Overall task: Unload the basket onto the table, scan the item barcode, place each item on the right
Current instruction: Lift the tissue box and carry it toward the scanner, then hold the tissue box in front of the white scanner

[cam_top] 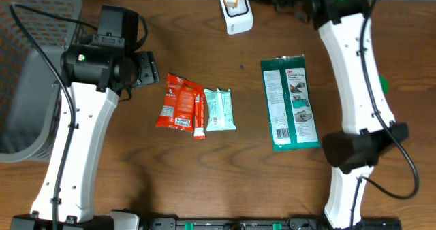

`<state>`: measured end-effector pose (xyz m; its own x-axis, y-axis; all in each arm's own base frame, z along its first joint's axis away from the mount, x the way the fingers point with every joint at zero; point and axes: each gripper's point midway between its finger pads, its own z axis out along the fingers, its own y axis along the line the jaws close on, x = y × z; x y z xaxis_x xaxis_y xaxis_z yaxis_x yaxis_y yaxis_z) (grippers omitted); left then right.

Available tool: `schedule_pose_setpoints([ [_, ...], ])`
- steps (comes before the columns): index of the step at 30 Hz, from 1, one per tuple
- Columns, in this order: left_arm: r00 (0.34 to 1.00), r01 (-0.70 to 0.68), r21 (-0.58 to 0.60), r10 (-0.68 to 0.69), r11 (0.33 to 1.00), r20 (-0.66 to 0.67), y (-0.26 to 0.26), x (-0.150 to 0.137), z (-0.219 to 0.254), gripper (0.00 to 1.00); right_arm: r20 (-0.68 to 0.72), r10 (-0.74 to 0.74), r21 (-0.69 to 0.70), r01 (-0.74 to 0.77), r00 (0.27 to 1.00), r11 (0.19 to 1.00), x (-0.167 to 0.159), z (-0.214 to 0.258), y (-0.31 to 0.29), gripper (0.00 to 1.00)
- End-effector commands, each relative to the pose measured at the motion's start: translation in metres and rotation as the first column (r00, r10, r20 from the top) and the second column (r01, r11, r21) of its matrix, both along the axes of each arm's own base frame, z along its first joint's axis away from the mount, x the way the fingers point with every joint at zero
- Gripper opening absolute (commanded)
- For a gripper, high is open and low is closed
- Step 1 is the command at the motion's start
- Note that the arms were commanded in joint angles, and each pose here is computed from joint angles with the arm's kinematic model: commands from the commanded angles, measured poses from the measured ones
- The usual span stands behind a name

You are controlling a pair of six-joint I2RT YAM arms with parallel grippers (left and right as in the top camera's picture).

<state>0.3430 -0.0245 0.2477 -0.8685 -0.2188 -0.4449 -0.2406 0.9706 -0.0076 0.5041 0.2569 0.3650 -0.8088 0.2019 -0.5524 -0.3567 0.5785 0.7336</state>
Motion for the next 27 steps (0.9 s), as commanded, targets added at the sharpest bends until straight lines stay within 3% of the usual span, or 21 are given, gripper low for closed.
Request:
schedule_pose_setpoints([
  [1,1.0,-0.019,0.006,0.019,1.0,-0.003,0.003,-0.001,-0.001,0.78,-0.145,-0.022,0.138,0.042,0.989,0.99,0.036,-0.027,-0.009,0.01],
  [8,1.0,-0.019,0.006,0.019,1.0,-0.003,0.003,-0.001,-0.001,0.78,-0.182,-0.091,0.271,0.139,0.979,0.953,0.117,-0.092,-0.027,0.01],
  [12,1.0,-0.019,0.006,0.019,1.0,-0.003,0.003,-0.001,-0.001,0.78,-0.261,-0.117,0.313,0.199,0.958,0.929,0.142,-0.137,-0.033,0.01],
  [21,1.0,-0.019,0.006,0.019,1.0,-0.003,0.003,-0.001,-0.001,0.78,-0.337,-0.118,0.325,0.233,0.934,0.916,0.162,-0.223,-0.026,0.01],
  [27,1.0,-0.019,0.006,0.019,1.0,-0.003,0.003,-0.001,-0.001,0.78,-0.344,-0.113,0.321,0.23,0.932,0.919,0.162,-0.231,-0.023,0.01],
])
